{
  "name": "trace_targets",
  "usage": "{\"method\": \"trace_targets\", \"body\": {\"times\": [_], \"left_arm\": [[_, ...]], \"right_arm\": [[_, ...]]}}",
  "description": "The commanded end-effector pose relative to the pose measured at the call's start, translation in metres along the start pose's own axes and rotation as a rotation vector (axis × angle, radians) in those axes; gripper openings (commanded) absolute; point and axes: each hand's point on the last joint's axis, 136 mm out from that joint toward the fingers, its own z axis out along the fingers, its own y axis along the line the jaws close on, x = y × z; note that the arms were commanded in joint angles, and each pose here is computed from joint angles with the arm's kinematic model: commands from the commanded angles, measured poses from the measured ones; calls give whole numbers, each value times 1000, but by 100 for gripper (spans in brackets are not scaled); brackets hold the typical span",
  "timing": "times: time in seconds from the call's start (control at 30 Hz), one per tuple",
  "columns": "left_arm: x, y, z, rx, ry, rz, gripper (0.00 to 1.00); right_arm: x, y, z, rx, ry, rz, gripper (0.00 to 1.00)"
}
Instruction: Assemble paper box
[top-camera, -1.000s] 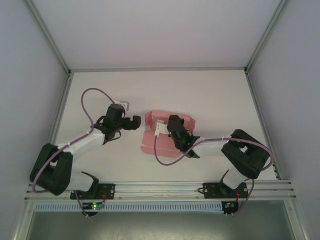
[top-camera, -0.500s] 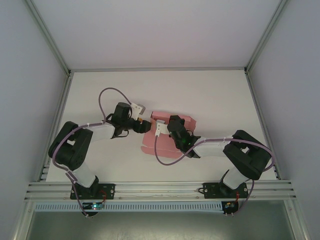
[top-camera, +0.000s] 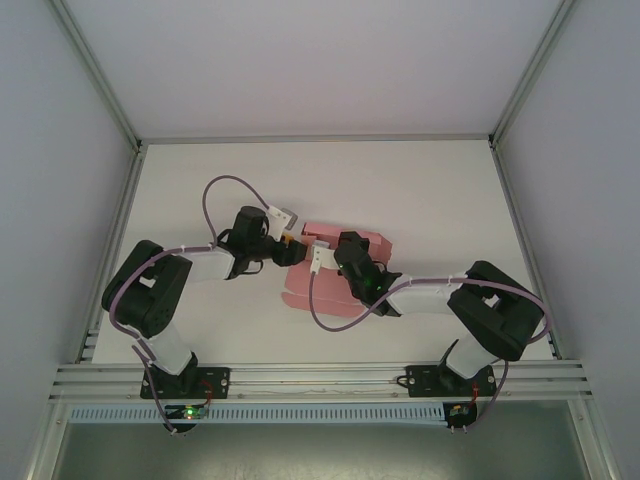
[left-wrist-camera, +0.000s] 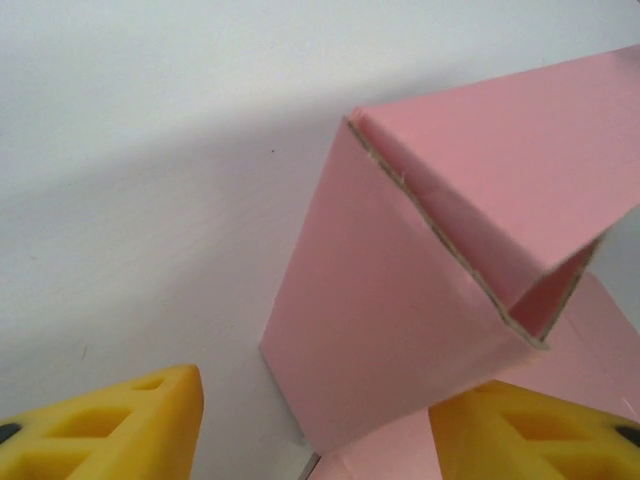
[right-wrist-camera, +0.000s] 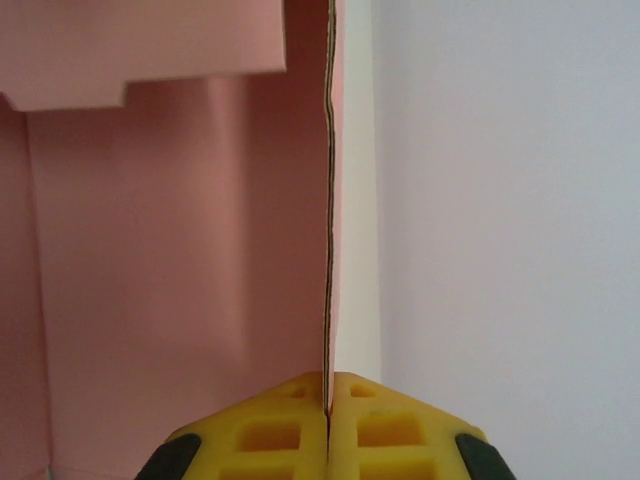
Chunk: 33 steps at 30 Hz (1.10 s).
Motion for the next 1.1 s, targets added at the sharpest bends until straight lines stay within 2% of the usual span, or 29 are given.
{"method": "trace_targets", "body": {"times": [0.0, 0.2, 0.33, 0.5, 0.57, 0.73, 0.87, 0.97, 1.07], "left_arm": [[-20, -2, 6, -21, -80, 83, 60], [-26, 6, 8, -118, -140, 94, 42], [-22, 15, 10, -201, -130, 96, 34], [-11, 36, 9, -386, -120, 104, 23], [-7, 45, 8, -439, -117, 80, 22], [8, 67, 6, -560, -114, 31, 10], [15, 79, 0, -696, -106, 52, 2], [21, 86, -5, -742, -112, 28, 0], [31, 100, -17, -852, -117, 6, 0]], "right_arm": [[-4, 39, -6, -145, -27, -70, 0], [-4, 45, -11, -168, -25, -62, 0], [-1, 46, -12, -171, -12, -57, 0], [-3, 44, -14, -176, -17, -40, 0], [-3, 44, -16, -178, -19, -32, 0], [0, 46, -17, -192, -6, -28, 0], [2, 47, -16, -201, 10, -30, 0], [6, 48, -17, -209, 34, -31, 0], [8, 48, -18, -218, 45, -23, 0]]}}
